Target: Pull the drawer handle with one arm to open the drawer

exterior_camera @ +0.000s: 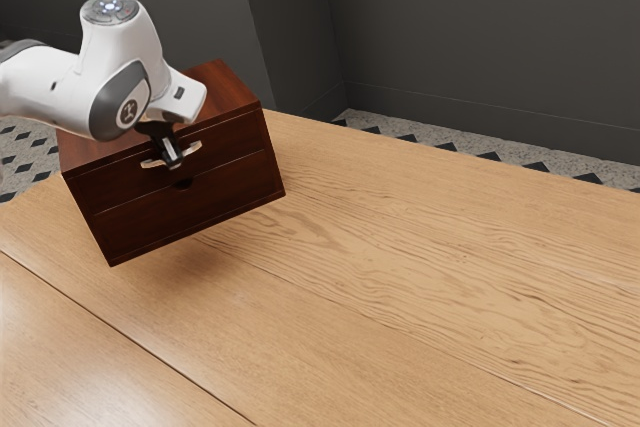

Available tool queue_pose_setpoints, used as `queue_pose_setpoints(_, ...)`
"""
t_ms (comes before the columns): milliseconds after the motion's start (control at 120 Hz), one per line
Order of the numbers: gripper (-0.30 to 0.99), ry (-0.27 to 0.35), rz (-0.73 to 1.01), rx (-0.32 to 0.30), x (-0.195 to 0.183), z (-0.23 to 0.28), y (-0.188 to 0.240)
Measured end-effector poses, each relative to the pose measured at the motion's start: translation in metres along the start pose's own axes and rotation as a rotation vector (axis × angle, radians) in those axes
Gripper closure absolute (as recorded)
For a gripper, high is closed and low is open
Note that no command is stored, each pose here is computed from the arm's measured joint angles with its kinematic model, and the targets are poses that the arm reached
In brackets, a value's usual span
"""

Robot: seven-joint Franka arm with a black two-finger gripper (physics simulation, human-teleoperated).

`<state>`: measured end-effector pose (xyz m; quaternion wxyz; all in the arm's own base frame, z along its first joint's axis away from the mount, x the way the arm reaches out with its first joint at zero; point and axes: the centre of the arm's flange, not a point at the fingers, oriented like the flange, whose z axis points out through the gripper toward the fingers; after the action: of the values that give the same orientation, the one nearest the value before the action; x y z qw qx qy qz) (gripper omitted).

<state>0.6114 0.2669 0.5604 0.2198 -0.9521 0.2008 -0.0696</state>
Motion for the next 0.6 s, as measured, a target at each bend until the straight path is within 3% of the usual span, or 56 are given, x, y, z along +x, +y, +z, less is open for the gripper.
queue_pose_setpoints(600,0.73,-0.002,0.005,-0.015,-0.008,-0.007,0.012)
